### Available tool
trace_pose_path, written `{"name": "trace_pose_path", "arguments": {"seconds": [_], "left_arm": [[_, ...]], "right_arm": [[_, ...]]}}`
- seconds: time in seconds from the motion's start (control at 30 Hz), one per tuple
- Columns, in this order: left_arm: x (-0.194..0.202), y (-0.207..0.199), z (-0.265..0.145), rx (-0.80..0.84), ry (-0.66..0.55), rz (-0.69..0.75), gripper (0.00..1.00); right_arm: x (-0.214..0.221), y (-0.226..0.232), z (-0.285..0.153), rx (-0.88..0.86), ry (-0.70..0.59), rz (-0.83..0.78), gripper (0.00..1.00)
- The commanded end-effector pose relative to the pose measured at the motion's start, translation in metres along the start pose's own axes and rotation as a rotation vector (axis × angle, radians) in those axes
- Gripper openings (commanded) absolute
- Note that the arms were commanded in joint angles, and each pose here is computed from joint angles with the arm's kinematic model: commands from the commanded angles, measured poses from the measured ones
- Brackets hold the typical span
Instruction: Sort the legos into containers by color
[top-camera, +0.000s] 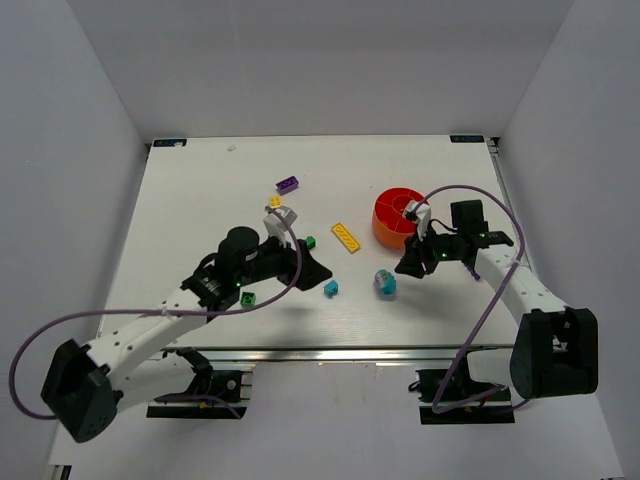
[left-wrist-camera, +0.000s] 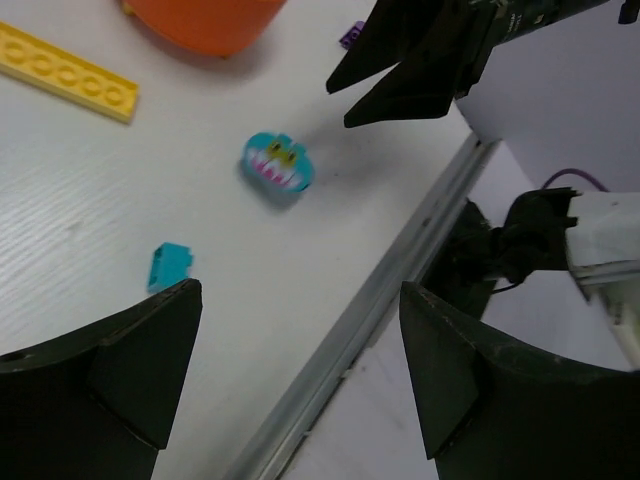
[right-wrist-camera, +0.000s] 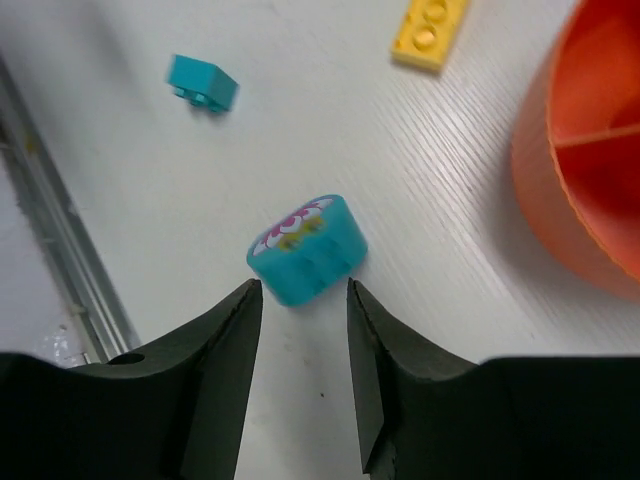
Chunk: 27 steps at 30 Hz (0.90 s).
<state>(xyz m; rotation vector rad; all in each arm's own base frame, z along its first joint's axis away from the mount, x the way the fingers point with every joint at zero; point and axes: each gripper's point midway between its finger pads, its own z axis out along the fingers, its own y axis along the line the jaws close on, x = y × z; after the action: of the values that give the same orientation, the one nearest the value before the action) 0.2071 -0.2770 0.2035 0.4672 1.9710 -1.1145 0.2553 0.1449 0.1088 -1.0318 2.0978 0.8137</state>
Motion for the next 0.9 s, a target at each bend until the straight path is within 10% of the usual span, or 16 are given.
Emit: {"name": "trace_pose_path", "arguments": {"seconds": [0.0, 0.5, 0.6, 0.87], "left_arm": [[-0.045, -0.047, 0.014, 0.217, -0.098, -0.072, 0.89], [-0.024, -0.017, 0.063, 0.115, 0.055, -0.049, 0.76], [-0.027, -0.01, 0.046, 0.059, 0.056, 0.001, 0.76], [-0.044, 0.024, -0.033, -0.26, -0.037, 0.159, 0.9]], "right_arm": [[-0.037, 0.032, -0.013, -0.155, -0.124, -0.153, 0.45], [-0.02, 0.036, 0.001, -0.141, -0.108, -0.189, 0.7], [-0.012, 0.051, 0.015, -0.193, -0.089, -0.265, 0.89], [-0.004, 0.045, 0.062, -0.124, 0.037, -0.354, 0.89]]}}
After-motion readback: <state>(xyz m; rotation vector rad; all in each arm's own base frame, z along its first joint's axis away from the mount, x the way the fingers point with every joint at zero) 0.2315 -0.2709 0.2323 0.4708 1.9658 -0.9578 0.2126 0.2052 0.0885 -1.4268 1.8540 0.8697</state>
